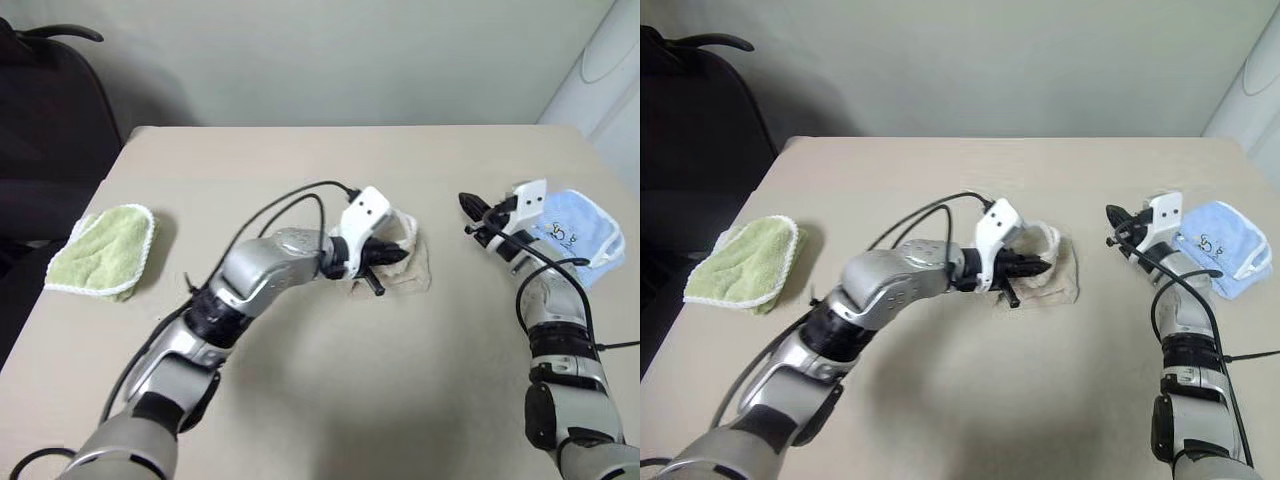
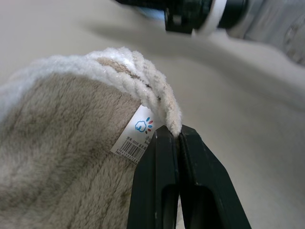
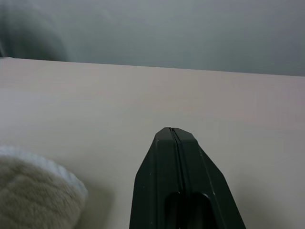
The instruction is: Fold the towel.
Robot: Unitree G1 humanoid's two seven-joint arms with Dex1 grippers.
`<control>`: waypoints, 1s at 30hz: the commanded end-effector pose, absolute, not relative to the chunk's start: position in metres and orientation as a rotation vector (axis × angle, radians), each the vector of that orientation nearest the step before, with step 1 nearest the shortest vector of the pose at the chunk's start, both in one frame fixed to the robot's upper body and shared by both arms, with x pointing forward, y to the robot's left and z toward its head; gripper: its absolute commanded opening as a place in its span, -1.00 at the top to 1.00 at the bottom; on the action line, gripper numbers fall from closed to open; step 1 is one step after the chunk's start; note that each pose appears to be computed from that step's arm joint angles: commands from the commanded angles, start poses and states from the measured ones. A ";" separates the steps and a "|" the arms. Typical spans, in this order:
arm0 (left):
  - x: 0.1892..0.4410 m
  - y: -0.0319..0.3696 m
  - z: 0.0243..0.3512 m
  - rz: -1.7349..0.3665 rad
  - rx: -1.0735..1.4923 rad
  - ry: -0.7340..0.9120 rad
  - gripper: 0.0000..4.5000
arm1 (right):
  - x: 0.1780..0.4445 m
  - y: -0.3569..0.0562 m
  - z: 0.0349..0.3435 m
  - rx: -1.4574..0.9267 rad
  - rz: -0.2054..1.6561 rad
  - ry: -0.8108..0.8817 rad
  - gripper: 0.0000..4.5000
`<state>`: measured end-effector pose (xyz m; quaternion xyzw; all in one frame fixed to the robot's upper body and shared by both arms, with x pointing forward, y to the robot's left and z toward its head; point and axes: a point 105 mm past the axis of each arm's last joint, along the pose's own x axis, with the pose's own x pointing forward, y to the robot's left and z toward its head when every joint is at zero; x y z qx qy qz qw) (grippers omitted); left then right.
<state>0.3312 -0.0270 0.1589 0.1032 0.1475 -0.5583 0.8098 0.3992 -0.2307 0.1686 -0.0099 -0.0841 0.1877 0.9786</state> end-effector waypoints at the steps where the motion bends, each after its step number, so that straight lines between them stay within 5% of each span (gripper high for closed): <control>1: 0.334 -0.035 0.154 -1.233 0.270 0.303 0.98 | 0.390 -0.244 0.192 -0.026 0.329 -0.252 1.00; 3: 0.332 -0.038 0.152 -1.256 0.245 0.308 0.98 | 0.386 -0.245 0.191 -0.026 0.321 -0.249 1.00; 6: 0.328 -0.042 0.155 -1.294 0.185 0.304 0.69 | 0.384 -0.245 0.190 -0.028 0.317 -0.244 1.00; 15: 0.331 -0.017 0.218 -1.246 -0.059 0.083 -0.66 | 0.382 -0.225 0.190 -0.086 0.420 -0.209 1.00; 20: 0.351 0.038 0.234 -1.012 0.029 -0.026 -0.66 | 0.363 -0.191 0.198 -0.120 0.648 -0.189 1.00; 22: 0.352 0.054 0.232 -0.960 0.043 -0.038 -0.49 | 0.356 -0.177 0.199 -0.127 0.731 -0.174 1.00; 30: 0.336 0.049 0.180 -1.026 0.088 0.061 0.68 | 0.346 -0.128 0.166 -0.151 0.935 -0.017 1.00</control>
